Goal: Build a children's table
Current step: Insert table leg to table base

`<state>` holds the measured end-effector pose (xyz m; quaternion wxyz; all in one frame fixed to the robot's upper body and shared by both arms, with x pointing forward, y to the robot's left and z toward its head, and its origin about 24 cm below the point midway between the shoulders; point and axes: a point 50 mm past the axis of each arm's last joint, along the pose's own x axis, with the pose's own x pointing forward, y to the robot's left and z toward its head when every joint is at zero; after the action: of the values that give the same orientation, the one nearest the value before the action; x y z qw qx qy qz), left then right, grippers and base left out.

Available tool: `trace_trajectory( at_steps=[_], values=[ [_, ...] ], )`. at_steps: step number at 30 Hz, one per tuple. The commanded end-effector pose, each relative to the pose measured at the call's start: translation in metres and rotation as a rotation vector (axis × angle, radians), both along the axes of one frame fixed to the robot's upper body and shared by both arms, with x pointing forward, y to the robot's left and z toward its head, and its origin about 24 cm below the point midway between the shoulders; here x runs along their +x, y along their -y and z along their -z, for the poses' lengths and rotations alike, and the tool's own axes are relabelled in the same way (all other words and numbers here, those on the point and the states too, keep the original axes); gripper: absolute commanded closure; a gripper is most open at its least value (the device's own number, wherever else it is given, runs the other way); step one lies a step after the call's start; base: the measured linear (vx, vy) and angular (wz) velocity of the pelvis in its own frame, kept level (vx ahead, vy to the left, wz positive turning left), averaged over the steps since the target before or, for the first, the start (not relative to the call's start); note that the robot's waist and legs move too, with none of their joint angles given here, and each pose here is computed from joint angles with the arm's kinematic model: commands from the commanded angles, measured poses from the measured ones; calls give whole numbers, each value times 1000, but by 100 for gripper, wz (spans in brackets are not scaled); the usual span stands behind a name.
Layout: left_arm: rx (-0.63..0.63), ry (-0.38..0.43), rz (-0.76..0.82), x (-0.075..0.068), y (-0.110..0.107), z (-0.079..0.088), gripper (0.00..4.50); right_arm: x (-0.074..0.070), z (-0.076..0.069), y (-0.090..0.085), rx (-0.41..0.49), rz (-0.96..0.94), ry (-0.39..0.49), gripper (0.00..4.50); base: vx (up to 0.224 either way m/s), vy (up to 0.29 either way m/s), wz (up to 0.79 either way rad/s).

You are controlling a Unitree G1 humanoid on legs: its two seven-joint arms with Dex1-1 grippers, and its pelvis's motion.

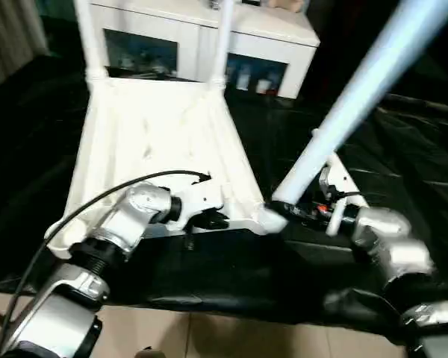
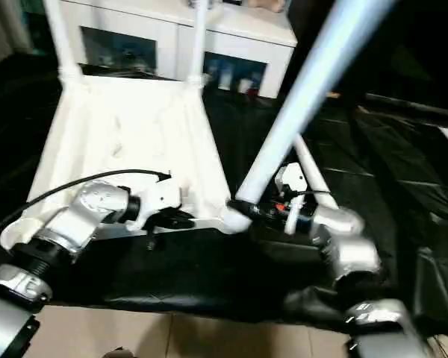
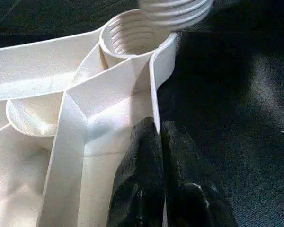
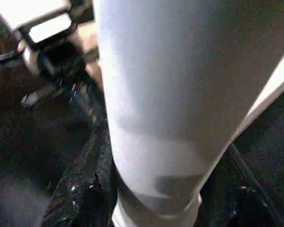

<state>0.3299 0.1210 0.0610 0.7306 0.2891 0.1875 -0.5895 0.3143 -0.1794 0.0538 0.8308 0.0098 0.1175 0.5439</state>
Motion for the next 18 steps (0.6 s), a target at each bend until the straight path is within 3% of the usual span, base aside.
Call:
trace_trajectory(
  at_steps=[1, 4, 10, 18],
  values=[
    [-13, 40, 30, 4, 1, -12, 450, -12, 28, 1, -104, -55, -162, 264, 0, 0, 0],
    [4, 28, 66, 2, 2, -11, 450, -7, 28, -1, -142, -63, -165, 264, 0, 0, 0],
    [38, 15, 99, -1, 4, -9, 450, 12, 16, -4, -89, 61, -101, 264, 0, 0, 0],
    [97, 34, 103, 0, 2, -9, 450, 12, 22, -9, -71, 75, -118, 264, 0, 0, 0]
  ],
)
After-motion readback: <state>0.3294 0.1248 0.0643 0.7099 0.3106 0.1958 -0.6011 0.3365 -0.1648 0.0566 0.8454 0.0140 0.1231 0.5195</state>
